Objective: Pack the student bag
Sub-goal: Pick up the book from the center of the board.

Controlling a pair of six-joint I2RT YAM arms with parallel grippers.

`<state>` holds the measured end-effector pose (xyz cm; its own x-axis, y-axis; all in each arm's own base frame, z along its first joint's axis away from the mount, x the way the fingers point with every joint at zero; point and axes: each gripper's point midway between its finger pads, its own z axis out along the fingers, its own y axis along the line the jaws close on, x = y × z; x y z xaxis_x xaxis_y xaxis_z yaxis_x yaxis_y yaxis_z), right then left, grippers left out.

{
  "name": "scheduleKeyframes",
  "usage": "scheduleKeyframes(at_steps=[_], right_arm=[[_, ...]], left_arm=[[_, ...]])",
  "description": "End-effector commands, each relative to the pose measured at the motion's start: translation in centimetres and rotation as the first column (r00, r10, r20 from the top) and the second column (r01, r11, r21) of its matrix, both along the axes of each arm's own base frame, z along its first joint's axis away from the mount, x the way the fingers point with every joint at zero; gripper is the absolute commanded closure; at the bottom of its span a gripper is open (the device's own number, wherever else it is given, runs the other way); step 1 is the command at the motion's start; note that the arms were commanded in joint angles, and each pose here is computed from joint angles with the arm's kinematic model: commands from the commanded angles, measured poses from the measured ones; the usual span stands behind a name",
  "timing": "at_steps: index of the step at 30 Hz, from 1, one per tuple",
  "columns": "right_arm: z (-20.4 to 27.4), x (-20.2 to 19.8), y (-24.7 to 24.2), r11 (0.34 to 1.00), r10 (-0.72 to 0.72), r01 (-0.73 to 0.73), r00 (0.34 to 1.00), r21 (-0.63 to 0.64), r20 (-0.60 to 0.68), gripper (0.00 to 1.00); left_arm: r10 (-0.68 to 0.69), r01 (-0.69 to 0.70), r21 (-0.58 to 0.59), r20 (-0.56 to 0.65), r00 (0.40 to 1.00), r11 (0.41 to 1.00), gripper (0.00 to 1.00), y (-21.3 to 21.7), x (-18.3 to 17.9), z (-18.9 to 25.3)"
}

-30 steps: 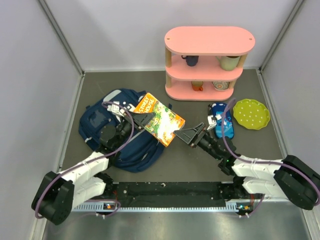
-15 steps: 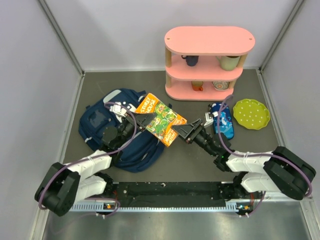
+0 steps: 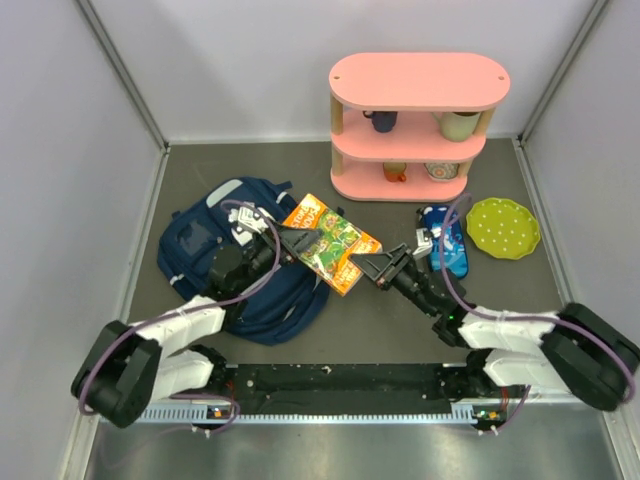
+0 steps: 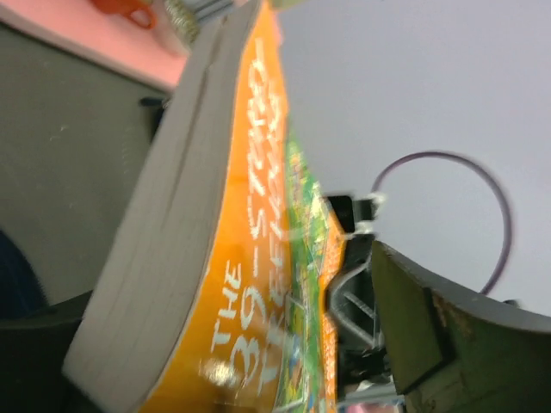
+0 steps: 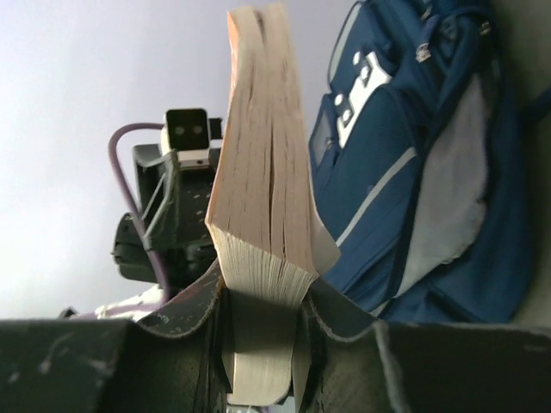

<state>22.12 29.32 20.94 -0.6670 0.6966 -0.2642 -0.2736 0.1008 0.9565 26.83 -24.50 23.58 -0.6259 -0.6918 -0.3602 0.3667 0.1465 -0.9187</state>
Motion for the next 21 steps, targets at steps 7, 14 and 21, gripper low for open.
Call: scheduleKeyframes(at_steps=[7,14,21], right_arm=[[-1.6,1.1,-9.0,0.899,-0.359,0.348,0.933,-0.267,0.008,1.0],[-1.3,0.5,-13.0,0.839,-0.453,0.446,0.89,-0.311,0.052,1.0],[0.2,0.1,-13.7,0.833,-0.438,0.443,0.894,-0.332,0.094,1.0]], left_arm=[[0.081,-0.074,0.664,0.021,0.997,0.744,0.02,5.0,-1.5,-5.7],[0.116,-0.013,0.8,-0.071,0.991,0.6,0.02,6.7,-2.9,-10.5],[0.144,-0.051,0.899,-0.014,0.99,0.435,0.02,7.4,-3.9,-10.2]])
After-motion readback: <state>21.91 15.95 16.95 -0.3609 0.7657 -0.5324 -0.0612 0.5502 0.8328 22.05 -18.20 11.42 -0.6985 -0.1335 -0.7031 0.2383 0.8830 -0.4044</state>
